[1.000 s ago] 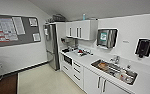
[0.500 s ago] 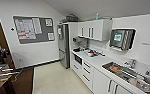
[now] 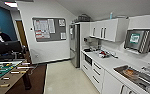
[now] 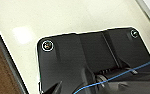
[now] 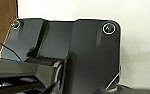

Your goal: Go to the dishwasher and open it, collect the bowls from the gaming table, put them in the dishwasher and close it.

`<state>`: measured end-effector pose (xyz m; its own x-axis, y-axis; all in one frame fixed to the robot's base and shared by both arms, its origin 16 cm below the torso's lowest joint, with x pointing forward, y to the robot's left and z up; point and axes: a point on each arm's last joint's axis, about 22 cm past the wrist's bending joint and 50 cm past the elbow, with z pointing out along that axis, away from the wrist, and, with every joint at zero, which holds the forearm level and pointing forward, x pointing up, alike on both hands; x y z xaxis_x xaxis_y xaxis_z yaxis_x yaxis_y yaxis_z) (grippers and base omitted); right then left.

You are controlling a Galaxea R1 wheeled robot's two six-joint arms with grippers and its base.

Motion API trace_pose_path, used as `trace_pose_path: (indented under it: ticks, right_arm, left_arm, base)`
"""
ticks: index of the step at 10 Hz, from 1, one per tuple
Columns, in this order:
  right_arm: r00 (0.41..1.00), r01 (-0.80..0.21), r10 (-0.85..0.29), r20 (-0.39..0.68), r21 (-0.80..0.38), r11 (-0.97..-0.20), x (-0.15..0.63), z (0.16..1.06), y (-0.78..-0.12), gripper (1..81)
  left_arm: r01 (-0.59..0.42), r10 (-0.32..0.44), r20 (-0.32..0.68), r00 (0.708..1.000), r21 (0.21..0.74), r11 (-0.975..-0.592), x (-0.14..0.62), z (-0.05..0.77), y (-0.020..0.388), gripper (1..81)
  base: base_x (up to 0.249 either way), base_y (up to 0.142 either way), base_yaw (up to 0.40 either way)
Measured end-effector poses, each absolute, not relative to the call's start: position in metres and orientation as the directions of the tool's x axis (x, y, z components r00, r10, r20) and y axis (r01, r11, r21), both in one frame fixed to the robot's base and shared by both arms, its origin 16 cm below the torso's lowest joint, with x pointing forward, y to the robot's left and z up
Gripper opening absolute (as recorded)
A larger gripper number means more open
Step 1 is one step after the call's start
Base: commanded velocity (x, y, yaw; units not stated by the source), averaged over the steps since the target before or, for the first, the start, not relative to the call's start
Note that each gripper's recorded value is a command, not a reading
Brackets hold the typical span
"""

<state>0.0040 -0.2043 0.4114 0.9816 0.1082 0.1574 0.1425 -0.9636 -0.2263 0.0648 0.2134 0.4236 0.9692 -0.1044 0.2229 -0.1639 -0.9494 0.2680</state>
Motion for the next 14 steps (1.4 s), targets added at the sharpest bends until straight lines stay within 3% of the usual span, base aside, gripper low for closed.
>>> trace_pose_path:
  ticks: [6,14]
  right_arm:
    - [0.981,0.142,0.105,0.162,-0.239,-0.961,0.002,0.412,-0.202,81.1]
    - [0.981,0.150,0.087,0.175,-0.391,-0.908,-0.007,0.433,-0.170,81.1]
  left_arm:
    - [-0.168,-0.108,0.225,0.968,0.268,-0.949,0.065,0.424,0.213,81.1]
    - [-0.172,-0.105,0.227,0.968,0.301,-0.938,0.061,0.431,0.225,81.1]
  base:
    - [0.000,0.000,0.339]
    - [0.000,0.000,0.339]
